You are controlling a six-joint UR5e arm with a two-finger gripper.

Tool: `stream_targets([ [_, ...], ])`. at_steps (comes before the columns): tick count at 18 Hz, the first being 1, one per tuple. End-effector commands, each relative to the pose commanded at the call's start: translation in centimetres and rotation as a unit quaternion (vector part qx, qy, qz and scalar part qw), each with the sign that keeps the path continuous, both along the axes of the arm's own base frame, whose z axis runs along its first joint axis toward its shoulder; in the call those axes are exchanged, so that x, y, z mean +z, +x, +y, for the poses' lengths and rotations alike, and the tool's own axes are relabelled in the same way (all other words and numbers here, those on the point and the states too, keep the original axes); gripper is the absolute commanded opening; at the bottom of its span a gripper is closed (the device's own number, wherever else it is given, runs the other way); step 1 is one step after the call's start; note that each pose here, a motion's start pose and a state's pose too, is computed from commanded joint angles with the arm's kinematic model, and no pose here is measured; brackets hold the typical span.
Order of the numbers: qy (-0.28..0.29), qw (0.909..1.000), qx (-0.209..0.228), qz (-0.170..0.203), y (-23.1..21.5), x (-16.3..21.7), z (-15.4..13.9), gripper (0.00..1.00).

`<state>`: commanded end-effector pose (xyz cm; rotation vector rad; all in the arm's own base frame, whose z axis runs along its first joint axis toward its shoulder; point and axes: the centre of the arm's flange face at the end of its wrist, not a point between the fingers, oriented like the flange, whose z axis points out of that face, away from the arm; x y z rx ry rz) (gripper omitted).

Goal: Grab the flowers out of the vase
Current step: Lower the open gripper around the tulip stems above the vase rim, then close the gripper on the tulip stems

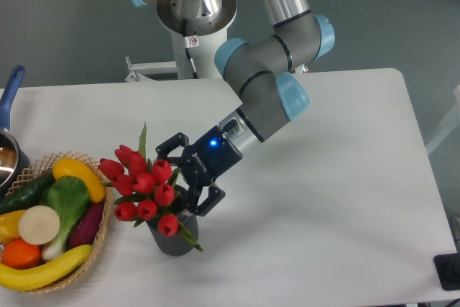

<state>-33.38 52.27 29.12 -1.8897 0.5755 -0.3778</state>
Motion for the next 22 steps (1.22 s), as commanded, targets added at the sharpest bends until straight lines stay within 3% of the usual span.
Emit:
stream_targets([
  [3, 0.002, 1.0000, -0.001, 0.002, -0.09, 0.24, 0.19, 0.97],
  [10, 0.000, 1.0000, 0.001, -0.003, -0.32, 0.22, 0.36, 0.65],
  [16, 0.002, 1.0000, 0.004, -0.005, -0.58, 0.34, 0.24, 0.49],
  [22, 0.009, 0.9999, 0.010, -0.009, -0.95, 0.91, -0.30, 0.49],
])
